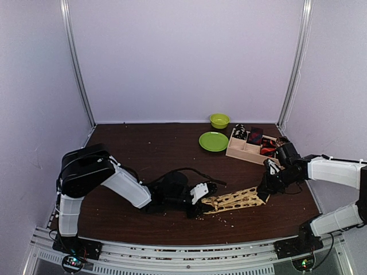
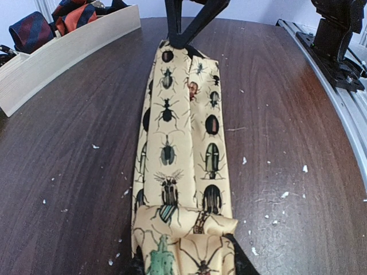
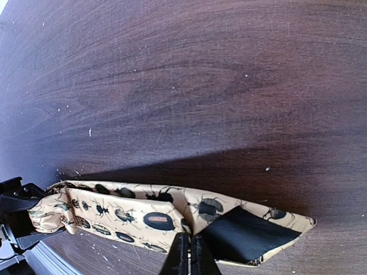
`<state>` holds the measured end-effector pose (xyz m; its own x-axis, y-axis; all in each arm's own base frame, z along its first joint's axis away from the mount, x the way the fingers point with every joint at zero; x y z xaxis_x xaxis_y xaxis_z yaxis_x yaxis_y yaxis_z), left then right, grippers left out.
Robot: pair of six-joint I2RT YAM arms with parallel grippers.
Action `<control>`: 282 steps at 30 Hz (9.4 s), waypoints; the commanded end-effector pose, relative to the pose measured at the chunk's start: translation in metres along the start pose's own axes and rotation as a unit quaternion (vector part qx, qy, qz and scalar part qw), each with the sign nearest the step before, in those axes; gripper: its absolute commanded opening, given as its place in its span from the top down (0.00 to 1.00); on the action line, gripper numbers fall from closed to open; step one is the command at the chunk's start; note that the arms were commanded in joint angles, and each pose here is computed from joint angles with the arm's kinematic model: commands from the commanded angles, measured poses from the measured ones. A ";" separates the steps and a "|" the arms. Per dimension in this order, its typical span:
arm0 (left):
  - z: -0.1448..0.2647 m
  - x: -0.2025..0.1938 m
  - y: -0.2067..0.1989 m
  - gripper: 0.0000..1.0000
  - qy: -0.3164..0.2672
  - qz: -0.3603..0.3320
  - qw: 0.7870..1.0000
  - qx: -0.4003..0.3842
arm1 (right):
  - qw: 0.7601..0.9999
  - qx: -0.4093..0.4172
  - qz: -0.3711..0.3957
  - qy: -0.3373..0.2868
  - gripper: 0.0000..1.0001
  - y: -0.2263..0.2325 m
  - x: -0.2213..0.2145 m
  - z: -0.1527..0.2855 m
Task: Roll the ties
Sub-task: Roll the tie at the center of the board.
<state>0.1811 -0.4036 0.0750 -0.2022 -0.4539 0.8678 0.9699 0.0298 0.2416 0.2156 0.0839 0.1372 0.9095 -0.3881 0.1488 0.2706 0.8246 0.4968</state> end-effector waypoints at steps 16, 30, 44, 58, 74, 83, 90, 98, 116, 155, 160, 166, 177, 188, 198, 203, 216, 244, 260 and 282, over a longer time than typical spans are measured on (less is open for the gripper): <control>0.000 -0.031 -0.013 0.72 0.079 0.015 0.997 -0.022 | 0.999 0.002 -0.041 -0.016 1.00 -0.015 -0.015 0.009; 0.001 -0.031 -0.013 0.73 0.074 0.015 0.997 -0.028 | 0.994 -0.047 -0.079 -0.054 1.00 -0.032 -0.002 -0.009; 0.000 -0.031 -0.014 0.72 0.072 0.014 0.997 -0.036 | 0.995 0.053 -0.037 -0.079 0.46 -0.004 0.000 0.025; -0.004 -0.031 -0.013 0.72 0.081 0.013 0.996 -0.043 | 0.971 0.229 0.047 0.047 0.42 0.089 -0.031 -0.003; -0.005 -0.032 -0.013 0.72 0.085 0.014 0.995 -0.044 | 0.958 0.229 0.080 0.154 0.57 0.134 -0.071 -0.061; -0.005 -0.032 -0.013 0.72 0.085 0.014 0.995 -0.043 | 0.965 0.194 0.072 0.160 0.62 0.115 -0.080 -0.077; -0.005 -0.033 -0.013 0.72 0.088 0.014 0.995 -0.043 | 0.977 0.138 0.071 0.145 0.58 0.101 -0.080 -0.079; -0.007 -0.033 -0.013 0.72 0.087 0.013 0.995 -0.046 | 0.972 0.172 0.060 0.149 0.65 0.111 -0.079 -0.077; 0.012 -0.022 -0.004 0.43 0.045 0.017 0.999 -0.017 | 0.977 0.131 0.041 0.163 1.00 0.075 -0.084 -0.097; -0.034 0.012 0.015 0.25 -0.077 0.013 0.997 0.011 | 0.985 0.103 0.027 0.135 1.00 0.031 -0.070 -0.091; -0.040 0.015 0.015 0.31 -0.073 -0.002 0.997 -0.012 | 0.984 0.110 0.026 0.140 1.00 0.035 -0.069 -0.094; -0.031 0.004 0.007 0.62 -0.044 0.004 0.999 -0.027 | 0.981 0.132 0.028 0.139 1.00 0.046 -0.068 -0.090; -0.001 -0.028 -0.009 0.66 0.110 0.025 0.993 -0.041 | 0.976 0.186 0.079 0.084 0.69 0.080 -0.051 -0.041; -0.011 -0.029 -0.005 0.65 0.136 0.032 0.989 -0.050 | 0.965 0.214 0.061 0.137 0.56 0.094 -0.060 -0.051; -0.010 -0.028 -0.002 0.64 0.131 0.035 0.989 -0.050 | 0.969 0.196 0.073 0.130 1.00 0.089 -0.060 -0.058; -0.009 -0.027 0.001 0.61 0.106 0.035 0.992 -0.053 | 0.971 0.182 0.101 0.122 1.00 0.090 -0.056 -0.058; 0.004 -0.004 0.014 0.36 0.021 0.028 0.999 -0.029 | 0.982 0.090 0.105 0.129 1.00 0.054 -0.059 -0.082; -0.038 0.005 0.018 0.27 -0.115 0.069 0.991 0.013 | 0.985 0.066 0.082 0.136 1.00 0.045 -0.060 -0.104; -0.024 -0.040 -0.002 0.62 0.148 0.026 0.988 -0.039 | 0.981 0.126 0.096 0.112 0.75 0.065 -0.050 -0.061; -0.029 -0.045 -0.003 0.60 0.220 0.042 0.971 -0.080 | 0.952 0.265 0.043 0.147 0.69 0.098 -0.061 -0.060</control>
<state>0.2031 -0.4411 0.0781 -0.1634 -0.5986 0.7842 0.9815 -0.0185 0.1904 0.2066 0.2012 0.1238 0.9863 -0.1633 -0.0242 0.1081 0.5281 0.8423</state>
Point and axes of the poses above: each gripper's point midway between its finger pads, its own z axis back along the fingers, its own y axis along the line the jaws close on, x = y × z, the point moved 10 cm from there along z, back along the fingers, and after that the axes turned 14 degrees about -z, right-handed, at the moved point
